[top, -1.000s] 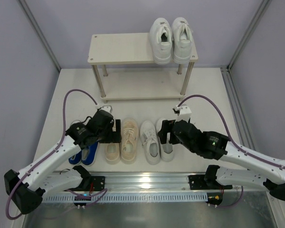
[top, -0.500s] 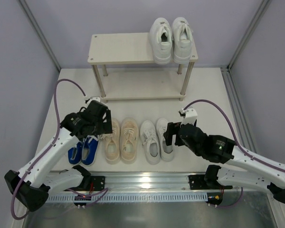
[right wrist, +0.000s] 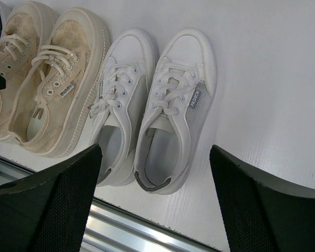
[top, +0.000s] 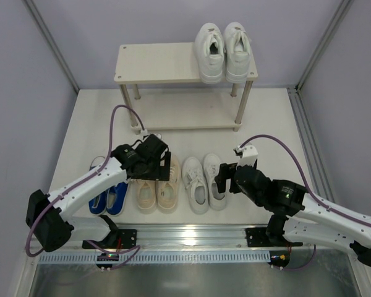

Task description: Place and organize the shoes onto the shoe shelf

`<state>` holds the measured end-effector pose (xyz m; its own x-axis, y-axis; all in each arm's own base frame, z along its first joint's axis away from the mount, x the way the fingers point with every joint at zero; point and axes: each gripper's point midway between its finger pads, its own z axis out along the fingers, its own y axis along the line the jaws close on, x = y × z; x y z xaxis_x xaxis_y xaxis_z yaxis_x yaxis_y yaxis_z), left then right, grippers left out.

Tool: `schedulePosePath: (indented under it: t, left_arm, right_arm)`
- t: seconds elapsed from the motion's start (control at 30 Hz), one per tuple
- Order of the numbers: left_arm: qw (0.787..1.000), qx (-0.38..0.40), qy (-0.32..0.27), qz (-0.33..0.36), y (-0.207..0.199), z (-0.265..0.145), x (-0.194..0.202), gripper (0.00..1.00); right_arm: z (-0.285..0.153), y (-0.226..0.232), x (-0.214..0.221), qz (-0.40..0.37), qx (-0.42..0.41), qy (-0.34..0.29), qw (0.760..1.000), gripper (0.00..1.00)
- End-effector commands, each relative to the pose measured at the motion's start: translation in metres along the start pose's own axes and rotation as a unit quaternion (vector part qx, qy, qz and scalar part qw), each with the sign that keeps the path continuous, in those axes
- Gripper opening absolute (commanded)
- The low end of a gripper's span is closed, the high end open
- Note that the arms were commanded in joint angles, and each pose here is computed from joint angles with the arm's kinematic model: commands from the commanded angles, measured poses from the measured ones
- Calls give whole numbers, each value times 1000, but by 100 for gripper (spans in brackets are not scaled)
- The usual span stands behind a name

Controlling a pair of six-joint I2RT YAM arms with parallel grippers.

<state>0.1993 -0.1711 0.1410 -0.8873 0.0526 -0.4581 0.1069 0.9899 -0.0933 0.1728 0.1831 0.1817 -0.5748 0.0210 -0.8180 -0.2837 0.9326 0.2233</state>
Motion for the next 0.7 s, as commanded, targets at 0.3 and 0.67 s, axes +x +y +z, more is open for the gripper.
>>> schedulePosePath:
  t: [0.3, 0.67]
  left_arm:
    - [999, -23, 29, -32, -2, 43, 38, 87]
    - [999, 10, 26, -22, -28, 61, 47, 79]
  right_arm:
    - [0, -1, -9, 5, 14, -12, 1000, 85]
    - [6, 3, -5, 1, 20, 0, 1000, 85]
